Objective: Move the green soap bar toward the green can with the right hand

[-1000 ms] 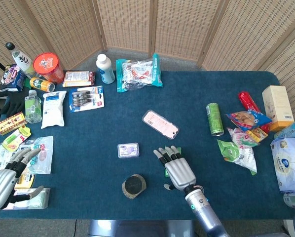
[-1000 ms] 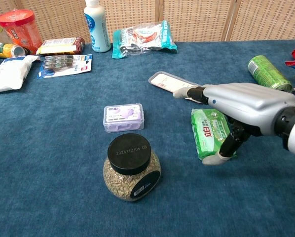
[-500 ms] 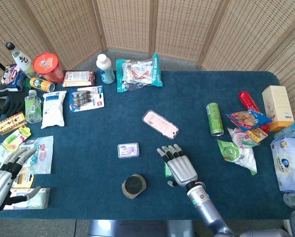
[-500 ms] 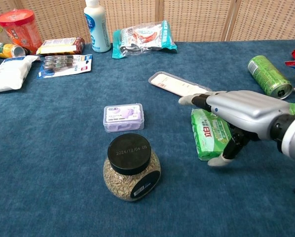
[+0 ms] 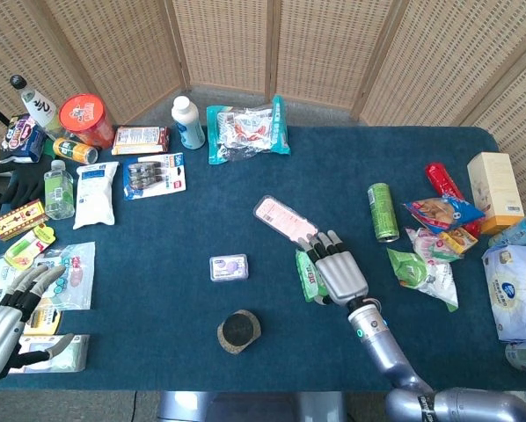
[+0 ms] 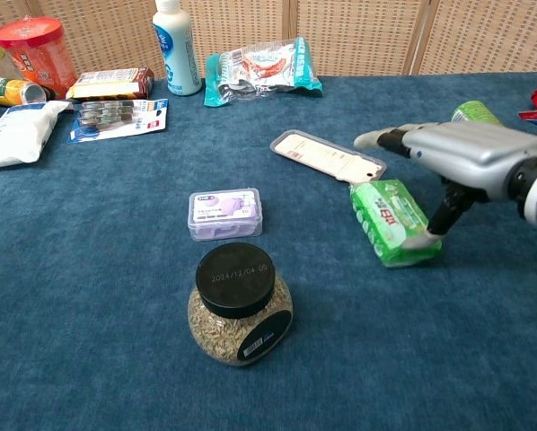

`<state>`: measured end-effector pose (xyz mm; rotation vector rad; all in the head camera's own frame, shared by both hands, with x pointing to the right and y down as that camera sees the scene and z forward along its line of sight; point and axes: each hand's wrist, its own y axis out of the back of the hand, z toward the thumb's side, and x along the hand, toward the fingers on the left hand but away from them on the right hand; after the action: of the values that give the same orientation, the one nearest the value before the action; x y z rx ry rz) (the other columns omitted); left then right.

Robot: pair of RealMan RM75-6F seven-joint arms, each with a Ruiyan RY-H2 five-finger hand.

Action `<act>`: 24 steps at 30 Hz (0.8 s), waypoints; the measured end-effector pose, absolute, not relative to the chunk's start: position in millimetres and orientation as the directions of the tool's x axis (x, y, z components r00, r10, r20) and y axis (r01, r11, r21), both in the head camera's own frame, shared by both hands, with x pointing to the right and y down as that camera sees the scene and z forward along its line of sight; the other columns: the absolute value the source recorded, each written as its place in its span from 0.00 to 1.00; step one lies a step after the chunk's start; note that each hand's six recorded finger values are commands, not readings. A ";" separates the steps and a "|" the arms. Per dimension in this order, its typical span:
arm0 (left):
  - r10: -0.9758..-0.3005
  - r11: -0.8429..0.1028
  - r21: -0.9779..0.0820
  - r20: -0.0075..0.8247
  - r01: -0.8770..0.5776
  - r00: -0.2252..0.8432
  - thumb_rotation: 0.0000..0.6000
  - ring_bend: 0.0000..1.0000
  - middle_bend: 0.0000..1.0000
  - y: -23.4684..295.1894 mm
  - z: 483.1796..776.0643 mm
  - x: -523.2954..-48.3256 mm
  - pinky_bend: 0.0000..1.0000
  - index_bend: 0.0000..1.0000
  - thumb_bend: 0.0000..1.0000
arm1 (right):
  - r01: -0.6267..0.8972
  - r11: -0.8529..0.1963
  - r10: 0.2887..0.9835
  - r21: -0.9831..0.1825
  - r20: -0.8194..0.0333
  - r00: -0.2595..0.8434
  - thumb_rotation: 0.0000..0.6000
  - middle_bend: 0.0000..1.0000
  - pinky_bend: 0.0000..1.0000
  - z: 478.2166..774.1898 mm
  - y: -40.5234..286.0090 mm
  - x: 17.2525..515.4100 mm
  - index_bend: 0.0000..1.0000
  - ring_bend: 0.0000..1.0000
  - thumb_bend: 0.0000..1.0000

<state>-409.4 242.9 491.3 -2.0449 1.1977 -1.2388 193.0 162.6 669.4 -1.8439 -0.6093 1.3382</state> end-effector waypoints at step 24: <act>-0.858 -0.514 -0.738 0.457 -0.437 0.235 1.00 0.02 0.14 244.5 486.8 -407.1 0.00 0.00 0.30 | -0.027 -0.578 0.751 -0.816 -0.544 0.375 1.00 0.00 0.00 651.5 153.3 166.9 0.00 0.00 0.03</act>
<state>-407.1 244.5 486.8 -2.0526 1.1837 -1.2122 166.9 153.3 651.5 -1.8649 -0.6281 1.2768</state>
